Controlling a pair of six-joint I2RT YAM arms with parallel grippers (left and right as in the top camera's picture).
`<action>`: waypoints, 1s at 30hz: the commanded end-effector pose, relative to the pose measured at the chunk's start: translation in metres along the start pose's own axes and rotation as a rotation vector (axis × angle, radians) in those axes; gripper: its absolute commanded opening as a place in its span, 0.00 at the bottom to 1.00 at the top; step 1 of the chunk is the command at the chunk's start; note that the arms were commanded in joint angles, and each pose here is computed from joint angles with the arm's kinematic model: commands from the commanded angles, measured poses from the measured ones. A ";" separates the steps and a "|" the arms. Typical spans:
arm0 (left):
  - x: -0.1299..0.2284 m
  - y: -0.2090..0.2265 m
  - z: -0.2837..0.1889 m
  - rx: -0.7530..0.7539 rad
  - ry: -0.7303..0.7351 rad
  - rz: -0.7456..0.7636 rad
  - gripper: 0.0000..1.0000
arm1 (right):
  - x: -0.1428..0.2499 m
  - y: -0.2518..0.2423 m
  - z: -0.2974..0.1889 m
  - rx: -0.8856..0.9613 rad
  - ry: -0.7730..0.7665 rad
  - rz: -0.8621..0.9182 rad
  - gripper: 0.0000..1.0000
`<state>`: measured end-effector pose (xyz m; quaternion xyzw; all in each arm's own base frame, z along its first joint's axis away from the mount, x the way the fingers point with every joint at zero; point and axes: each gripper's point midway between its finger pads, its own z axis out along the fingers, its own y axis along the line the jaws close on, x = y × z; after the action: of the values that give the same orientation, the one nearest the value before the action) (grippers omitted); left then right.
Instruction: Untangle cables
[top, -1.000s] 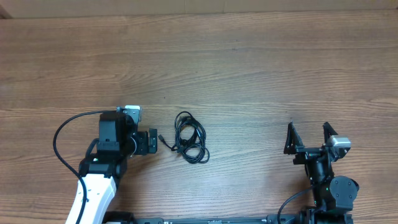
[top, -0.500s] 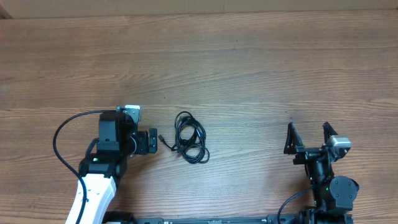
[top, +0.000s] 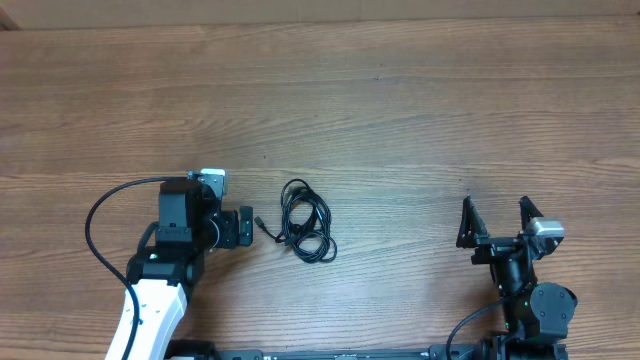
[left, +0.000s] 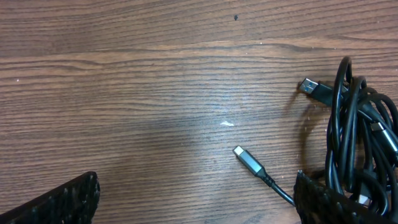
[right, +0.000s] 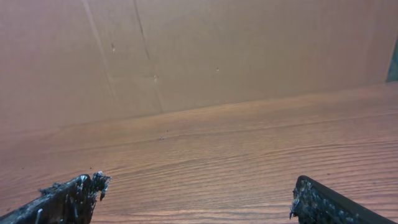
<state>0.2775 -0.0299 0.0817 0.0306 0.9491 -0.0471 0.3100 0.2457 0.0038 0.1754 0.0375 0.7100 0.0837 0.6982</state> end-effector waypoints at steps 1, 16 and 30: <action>-0.013 -0.001 -0.004 0.007 -0.024 0.018 1.00 | 0.002 -0.003 0.000 0.013 -0.003 -0.004 1.00; -0.012 -0.010 -0.004 0.059 -0.019 0.055 0.99 | 0.002 -0.003 0.000 0.013 -0.003 -0.004 1.00; -0.013 -0.010 -0.004 0.058 -0.024 0.056 0.99 | 0.002 -0.003 0.000 0.013 -0.003 -0.004 1.00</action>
<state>0.2753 -0.0376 0.0814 0.0535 0.9481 -0.0636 0.3068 0.2458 0.0037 0.1754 0.0375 0.7100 0.0834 0.6982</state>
